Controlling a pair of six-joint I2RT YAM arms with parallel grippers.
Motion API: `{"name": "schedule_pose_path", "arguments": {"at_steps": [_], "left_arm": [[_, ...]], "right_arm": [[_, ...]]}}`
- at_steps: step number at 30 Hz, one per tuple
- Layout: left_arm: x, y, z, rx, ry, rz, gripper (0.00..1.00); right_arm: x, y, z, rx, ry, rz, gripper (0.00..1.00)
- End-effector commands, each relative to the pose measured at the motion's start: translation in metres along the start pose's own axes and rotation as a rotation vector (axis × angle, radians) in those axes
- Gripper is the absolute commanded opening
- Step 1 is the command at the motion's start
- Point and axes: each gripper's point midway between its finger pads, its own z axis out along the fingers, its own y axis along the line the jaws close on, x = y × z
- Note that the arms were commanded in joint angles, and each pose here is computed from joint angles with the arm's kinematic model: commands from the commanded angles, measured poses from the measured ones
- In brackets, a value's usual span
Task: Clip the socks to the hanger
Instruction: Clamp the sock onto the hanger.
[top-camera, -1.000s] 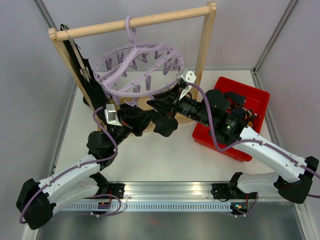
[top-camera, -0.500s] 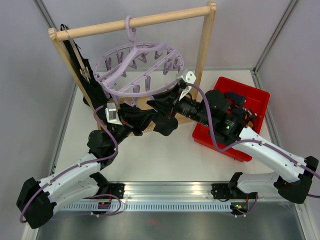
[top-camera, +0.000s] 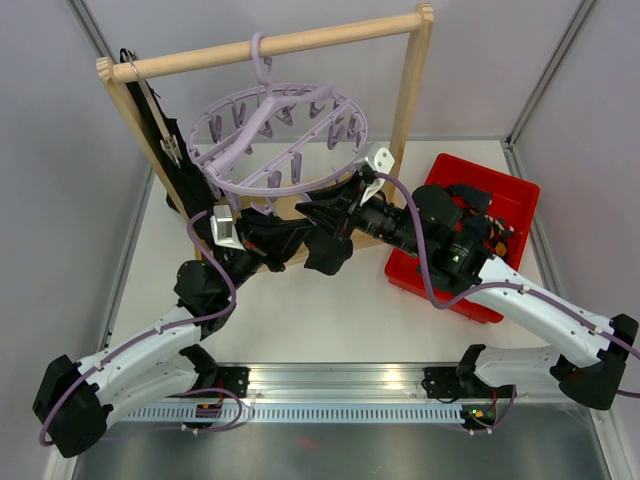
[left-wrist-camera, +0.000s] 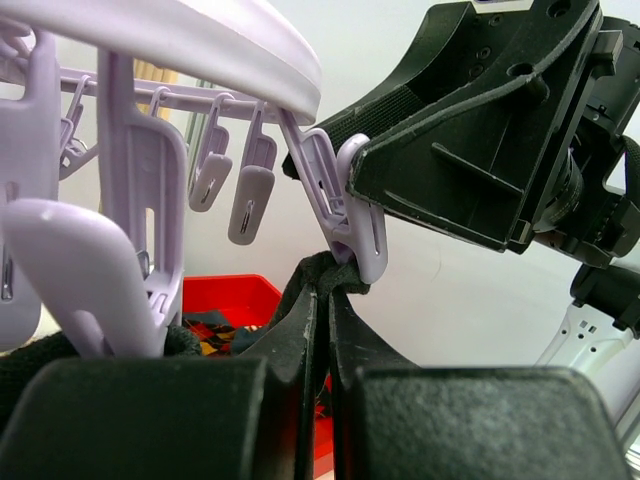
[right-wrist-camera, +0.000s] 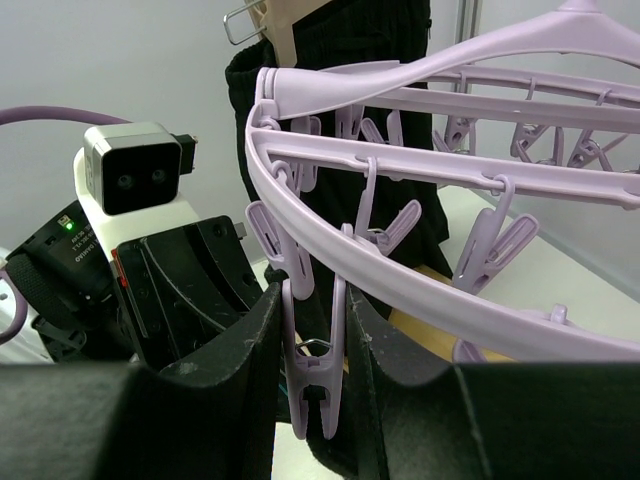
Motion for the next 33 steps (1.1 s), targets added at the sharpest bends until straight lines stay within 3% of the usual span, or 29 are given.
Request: {"name": "schedule_pose_path", "arguments": {"at_steps": [1,33], "left_arm": [[-0.031,-0.021,0.006,0.075,-0.079,-0.006,0.02],[-0.029,-0.025,0.012,0.098,-0.062,-0.022,0.02]], "right_arm": [[0.008,0.021,-0.010,-0.093,0.030,0.005,0.00],[0.001,0.028,-0.006,-0.131,-0.008,0.019,0.00]]}}
